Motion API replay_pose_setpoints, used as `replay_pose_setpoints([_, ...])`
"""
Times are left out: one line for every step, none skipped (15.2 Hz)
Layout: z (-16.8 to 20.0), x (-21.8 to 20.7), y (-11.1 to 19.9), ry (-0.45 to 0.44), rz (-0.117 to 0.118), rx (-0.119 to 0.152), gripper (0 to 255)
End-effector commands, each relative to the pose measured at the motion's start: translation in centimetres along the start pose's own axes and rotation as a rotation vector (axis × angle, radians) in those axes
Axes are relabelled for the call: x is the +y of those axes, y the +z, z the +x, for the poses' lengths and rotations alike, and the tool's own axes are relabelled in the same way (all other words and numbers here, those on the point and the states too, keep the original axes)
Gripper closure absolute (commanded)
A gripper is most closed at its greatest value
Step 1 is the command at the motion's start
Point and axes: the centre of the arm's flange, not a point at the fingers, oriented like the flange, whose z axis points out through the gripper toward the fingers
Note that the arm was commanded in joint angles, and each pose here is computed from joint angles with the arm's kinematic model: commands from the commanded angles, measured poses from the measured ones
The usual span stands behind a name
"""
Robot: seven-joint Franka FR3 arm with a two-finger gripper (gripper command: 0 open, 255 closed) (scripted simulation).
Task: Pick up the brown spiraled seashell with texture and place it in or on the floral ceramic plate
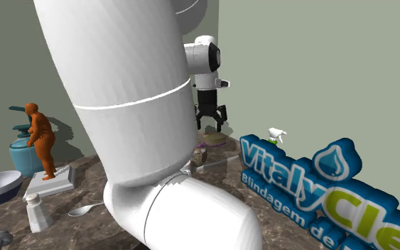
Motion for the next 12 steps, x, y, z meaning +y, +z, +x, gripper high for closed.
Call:
replay_pose_setpoints([1.4, -1.8, 1.6, -0.01, -0.015, 0.001, 0])
replay_pose_setpoints([2.1, -2.8, 2.4, -0.015, -0.022, 0.001, 0])
replay_pose_setpoints([2.7, -3.7, 3.3, -0.02, -0.03, 0.001, 0])
replay_pose_setpoints([3.4, -4.6, 4.1, -0.024, -0.038, 0.001, 0])
replay_pose_setpoints([4.0, -5.5, 4.9, -0.029, -0.046, 0.002, 0])
replay_pose_setpoints([4.7, -6.4, 5.8, -0.034, -0.053, 0.002, 0])
replay_pose_setpoints([5.3, -7.4, 6.6, -0.039, -0.061, 0.002, 0])
replay_pose_setpoints([5.5, -7.7, 7.0, -0.041, -0.064, 0.002, 0])
replay_pose_setpoints([5.5, -7.7, 7.5, -0.041, -0.064, 0.002, 0])
replay_pose_setpoints([5.6, -7.7, 8.0, -0.041, -0.064, 0.002, 0])
replay_pose_setpoints([5.6, -7.6, 8.6, -0.041, -0.064, 0.002, 0])
replay_pose_setpoints([5.6, -7.6, 9.1, -0.041, -0.064, 0.002, 0])
